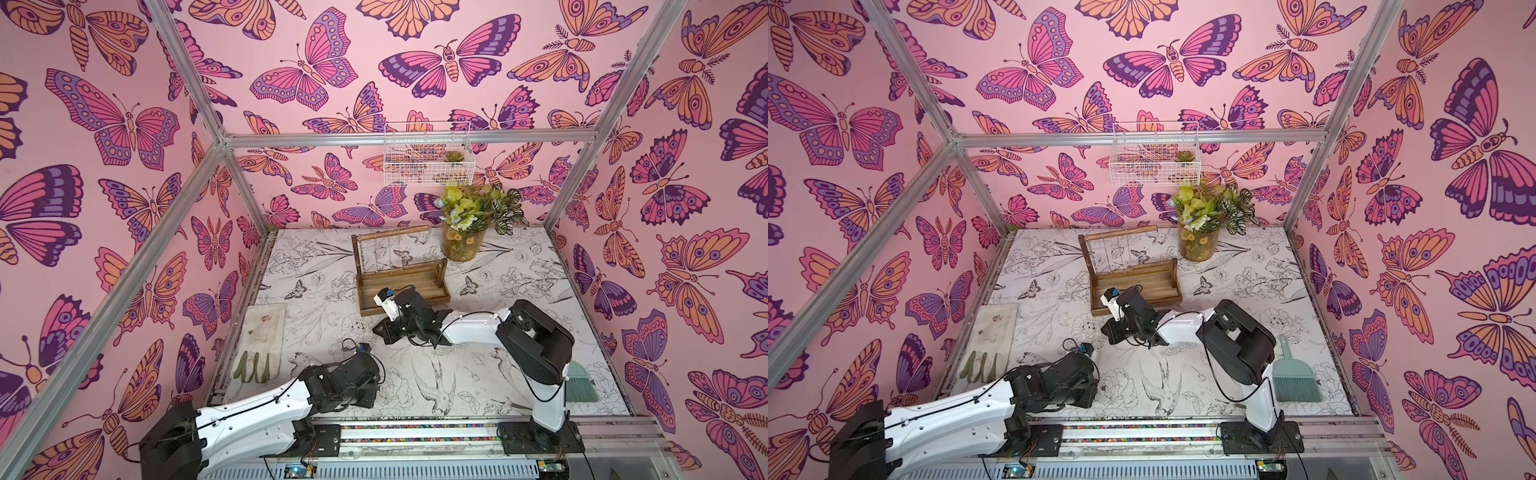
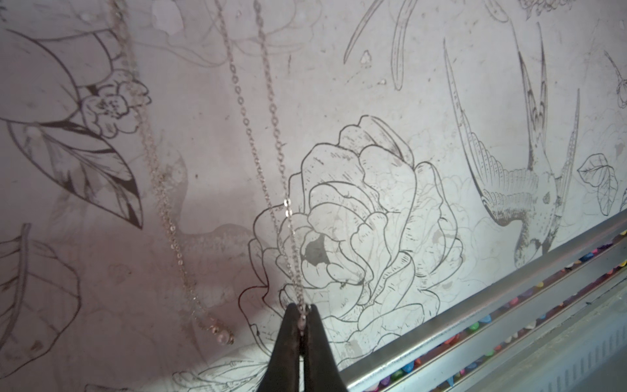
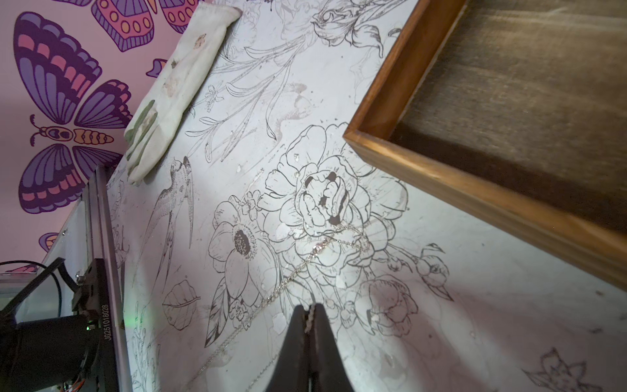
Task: Take the necklace off the jewelry display stand
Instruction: Place the necklace at the center of the board.
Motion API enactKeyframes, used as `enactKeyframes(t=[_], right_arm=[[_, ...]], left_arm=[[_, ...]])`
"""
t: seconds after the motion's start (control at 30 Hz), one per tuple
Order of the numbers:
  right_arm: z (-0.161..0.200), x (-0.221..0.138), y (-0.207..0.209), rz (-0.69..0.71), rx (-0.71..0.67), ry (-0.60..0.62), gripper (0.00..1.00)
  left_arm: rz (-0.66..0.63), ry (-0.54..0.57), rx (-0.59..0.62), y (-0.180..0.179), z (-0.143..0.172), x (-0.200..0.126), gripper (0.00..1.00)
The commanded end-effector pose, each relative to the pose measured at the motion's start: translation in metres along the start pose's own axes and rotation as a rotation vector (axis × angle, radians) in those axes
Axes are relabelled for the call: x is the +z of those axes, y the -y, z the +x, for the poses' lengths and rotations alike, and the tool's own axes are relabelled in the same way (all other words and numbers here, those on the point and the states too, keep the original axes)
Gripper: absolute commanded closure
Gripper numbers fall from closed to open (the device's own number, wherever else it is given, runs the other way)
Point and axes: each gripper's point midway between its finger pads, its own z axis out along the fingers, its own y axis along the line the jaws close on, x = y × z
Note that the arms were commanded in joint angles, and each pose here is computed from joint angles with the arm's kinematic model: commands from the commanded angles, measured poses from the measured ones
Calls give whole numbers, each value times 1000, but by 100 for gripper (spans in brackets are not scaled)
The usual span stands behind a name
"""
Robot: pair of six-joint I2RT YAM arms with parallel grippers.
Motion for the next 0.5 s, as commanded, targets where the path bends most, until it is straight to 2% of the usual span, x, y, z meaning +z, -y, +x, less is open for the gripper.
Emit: enactKeyframes(t=[0.0, 0.47], right_arm=[[-7, 4, 5, 8, -9, 3, 100], [6, 15, 15, 18, 13, -40, 100]], left_arm=[[-4, -23, -4, -2, 6, 4, 100], [-27, -33, -13, -4, 6, 8, 100]])
